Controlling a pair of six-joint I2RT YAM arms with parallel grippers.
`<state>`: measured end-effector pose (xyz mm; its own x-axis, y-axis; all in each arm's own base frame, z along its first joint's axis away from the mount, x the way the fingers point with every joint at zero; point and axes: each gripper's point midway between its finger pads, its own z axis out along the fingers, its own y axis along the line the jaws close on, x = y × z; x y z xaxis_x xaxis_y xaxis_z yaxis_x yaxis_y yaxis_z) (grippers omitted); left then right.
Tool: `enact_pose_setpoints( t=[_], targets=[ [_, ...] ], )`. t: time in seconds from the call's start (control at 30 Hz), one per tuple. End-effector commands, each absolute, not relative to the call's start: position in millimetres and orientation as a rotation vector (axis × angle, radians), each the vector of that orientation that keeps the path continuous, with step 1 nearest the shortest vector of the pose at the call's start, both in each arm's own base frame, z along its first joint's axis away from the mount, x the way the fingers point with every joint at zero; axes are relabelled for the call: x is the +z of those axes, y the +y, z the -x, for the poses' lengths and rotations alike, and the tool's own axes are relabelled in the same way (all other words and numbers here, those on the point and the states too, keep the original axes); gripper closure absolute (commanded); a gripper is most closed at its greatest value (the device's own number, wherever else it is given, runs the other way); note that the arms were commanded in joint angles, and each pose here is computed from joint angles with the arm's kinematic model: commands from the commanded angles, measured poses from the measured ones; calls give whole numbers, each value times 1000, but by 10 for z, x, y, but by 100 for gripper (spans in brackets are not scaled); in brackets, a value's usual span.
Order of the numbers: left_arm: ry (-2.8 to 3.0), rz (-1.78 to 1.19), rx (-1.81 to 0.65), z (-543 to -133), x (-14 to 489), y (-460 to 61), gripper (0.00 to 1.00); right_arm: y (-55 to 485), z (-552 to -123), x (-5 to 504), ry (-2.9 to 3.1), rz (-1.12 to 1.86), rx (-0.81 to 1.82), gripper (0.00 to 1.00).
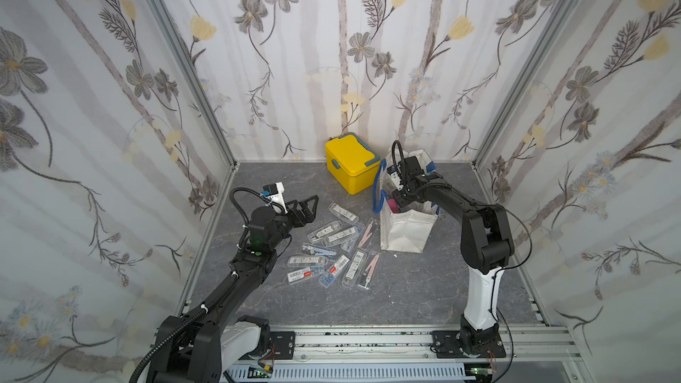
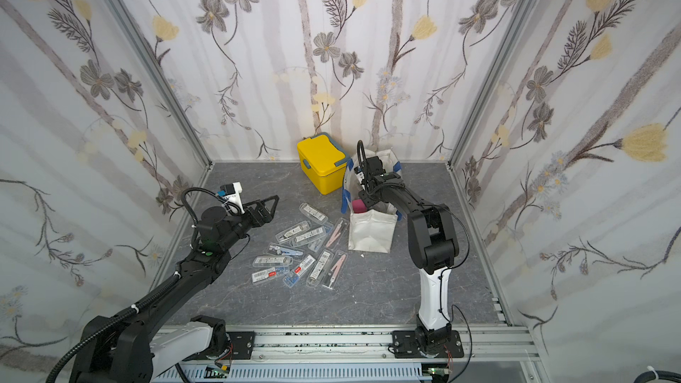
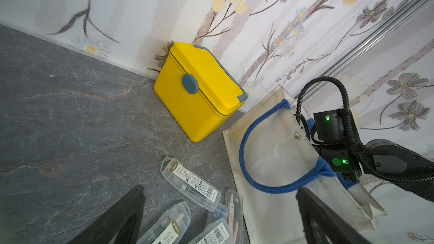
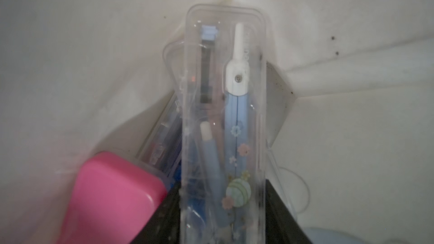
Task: Put the compass set into the canvas bag
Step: Place the compass set in the canvas bag.
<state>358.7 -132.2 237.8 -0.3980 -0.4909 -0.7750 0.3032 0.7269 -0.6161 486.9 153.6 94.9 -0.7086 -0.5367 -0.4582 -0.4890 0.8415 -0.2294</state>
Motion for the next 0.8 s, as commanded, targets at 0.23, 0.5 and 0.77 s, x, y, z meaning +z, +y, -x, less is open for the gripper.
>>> enact_pose_setpoints(
  t=[0.23, 0.5, 0.77],
  targets=[
    [2031, 125, -613, -3673, 1981, -1352, 0, 1590, -4952, 1052, 2464, 735, -97, 44],
    [2131, -62, -394, -3636, 1901, -1451, 0, 1665, -4957, 1264, 2408, 754, -46, 35],
    [2123, -104, -362, -3661, 1907, -1525, 0, 1721, -4948, 1497, 2358, 737, 8, 19]
  ],
)
